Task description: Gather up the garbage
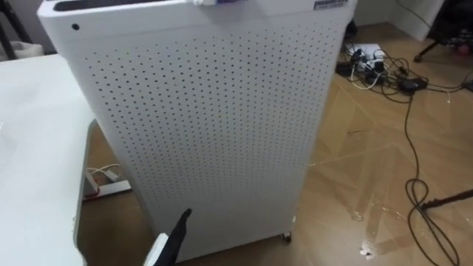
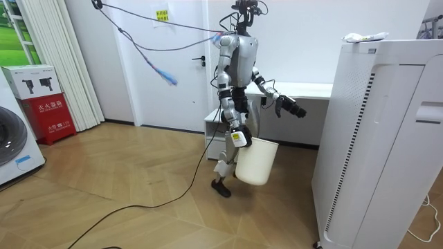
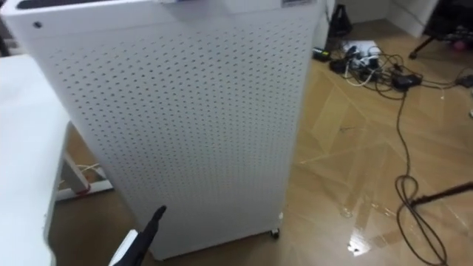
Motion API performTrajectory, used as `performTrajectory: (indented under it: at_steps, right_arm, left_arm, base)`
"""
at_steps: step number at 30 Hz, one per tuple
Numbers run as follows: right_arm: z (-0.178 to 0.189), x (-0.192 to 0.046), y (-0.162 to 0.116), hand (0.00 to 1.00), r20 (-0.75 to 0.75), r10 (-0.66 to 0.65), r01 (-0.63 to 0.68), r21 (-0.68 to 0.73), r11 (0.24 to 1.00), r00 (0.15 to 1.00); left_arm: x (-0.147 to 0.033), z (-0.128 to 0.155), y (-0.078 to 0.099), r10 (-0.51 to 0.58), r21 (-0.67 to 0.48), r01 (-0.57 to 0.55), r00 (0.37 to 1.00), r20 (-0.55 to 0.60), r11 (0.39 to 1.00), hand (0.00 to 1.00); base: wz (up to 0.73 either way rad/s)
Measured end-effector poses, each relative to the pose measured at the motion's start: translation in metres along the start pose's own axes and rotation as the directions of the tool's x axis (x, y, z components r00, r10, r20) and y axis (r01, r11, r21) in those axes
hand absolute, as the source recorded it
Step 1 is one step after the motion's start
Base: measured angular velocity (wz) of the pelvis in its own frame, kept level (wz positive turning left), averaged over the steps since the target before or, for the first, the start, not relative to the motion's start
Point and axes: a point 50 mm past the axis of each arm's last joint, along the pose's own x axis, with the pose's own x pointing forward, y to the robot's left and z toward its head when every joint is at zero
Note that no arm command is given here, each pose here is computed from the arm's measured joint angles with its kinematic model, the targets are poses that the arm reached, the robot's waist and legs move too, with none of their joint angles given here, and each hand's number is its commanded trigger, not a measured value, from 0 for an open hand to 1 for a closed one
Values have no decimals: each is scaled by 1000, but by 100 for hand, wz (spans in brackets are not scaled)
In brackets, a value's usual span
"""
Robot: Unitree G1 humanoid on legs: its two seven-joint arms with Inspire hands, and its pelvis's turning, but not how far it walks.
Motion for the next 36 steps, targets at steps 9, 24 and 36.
performTrajectory:
  at_steps: [9, 24, 36]
  right_arm:
    - [-6, -2, 2, 100, -8, 20, -20, -1, 1000, 1000]
    - [-6, -3, 1, 100, -11, 35, -35, -48, 998, 999]
    - [-12, -5, -1, 100, -28, 21, -22, -56, 998, 999]
  left_arm:
    - [-1, -1, 3, 42, 9, -42, 999, 5, 999, 0]
    - [1, 28, 15, 177, -4, -179, 973, 151, 984, 0]
    - [-9, 102, 44, 395, -88, -404, 789, 471, 911, 0]
  base:
    - [-2]
    - [1]
    - [2]
